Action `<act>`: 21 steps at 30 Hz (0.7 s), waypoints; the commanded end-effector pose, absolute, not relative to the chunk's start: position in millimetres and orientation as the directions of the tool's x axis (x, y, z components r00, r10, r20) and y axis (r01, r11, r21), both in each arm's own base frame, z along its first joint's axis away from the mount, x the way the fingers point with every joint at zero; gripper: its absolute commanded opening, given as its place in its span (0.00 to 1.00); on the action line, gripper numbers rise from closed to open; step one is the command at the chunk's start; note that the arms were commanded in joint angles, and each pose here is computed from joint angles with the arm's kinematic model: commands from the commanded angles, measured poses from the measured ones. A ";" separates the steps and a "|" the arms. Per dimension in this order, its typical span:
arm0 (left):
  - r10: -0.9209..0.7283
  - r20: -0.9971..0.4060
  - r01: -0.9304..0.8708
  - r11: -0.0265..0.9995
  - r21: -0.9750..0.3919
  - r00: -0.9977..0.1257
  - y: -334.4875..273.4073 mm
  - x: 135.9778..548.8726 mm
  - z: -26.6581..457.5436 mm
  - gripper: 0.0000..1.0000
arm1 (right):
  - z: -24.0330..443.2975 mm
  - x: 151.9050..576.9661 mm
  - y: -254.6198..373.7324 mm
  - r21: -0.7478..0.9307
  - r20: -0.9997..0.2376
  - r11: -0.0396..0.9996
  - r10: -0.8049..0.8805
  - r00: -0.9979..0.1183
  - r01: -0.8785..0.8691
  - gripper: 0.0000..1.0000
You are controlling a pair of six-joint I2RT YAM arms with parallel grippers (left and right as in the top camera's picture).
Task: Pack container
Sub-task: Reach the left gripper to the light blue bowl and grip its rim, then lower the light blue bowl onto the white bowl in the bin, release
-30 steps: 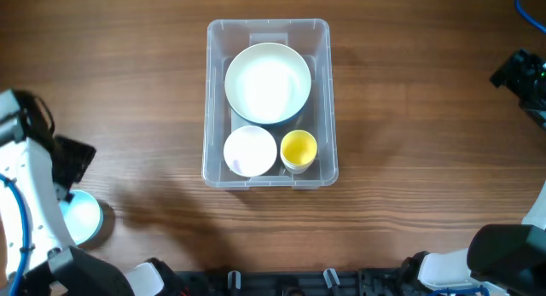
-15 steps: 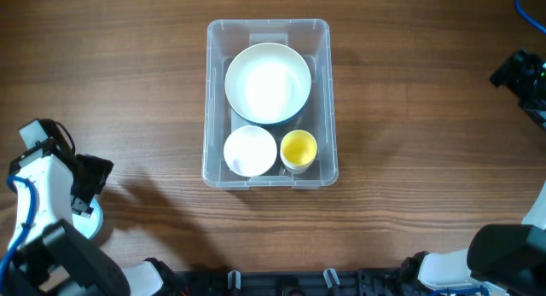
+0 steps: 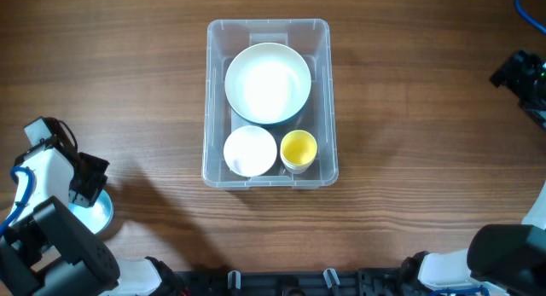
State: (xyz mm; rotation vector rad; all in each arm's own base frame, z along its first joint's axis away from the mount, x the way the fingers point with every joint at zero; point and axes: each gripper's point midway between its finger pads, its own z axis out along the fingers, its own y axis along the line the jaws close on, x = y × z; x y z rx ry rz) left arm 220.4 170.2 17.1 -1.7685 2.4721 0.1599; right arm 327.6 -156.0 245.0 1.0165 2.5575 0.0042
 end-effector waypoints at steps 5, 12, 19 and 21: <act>-0.859 -0.125 -0.822 0.511 -0.250 -0.496 109.7 280.5 99.7 0.04 | 237.8 329.8 -152.9 0.150 -0.328 0.736 0.667 -0.669 0.660 0.89; -0.523 -0.309 -0.404 0.835 -0.374 -0.794 -51.0 323.8 242.6 0.04 | 237.8 329.9 -153.0 0.150 -0.329 0.736 0.667 -0.668 0.661 0.89; -0.166 -0.323 -0.061 0.948 -0.312 -0.932 -193.9 324.6 217.7 0.04 | 237.8 329.8 -152.8 0.150 -0.328 0.736 0.667 -0.669 0.661 0.89; -0.096 -0.264 -0.025 0.965 -0.261 -0.960 -211.8 319.9 188.3 0.04 | 237.6 329.4 -152.7 0.149 -0.327 0.736 0.667 -0.669 0.661 0.89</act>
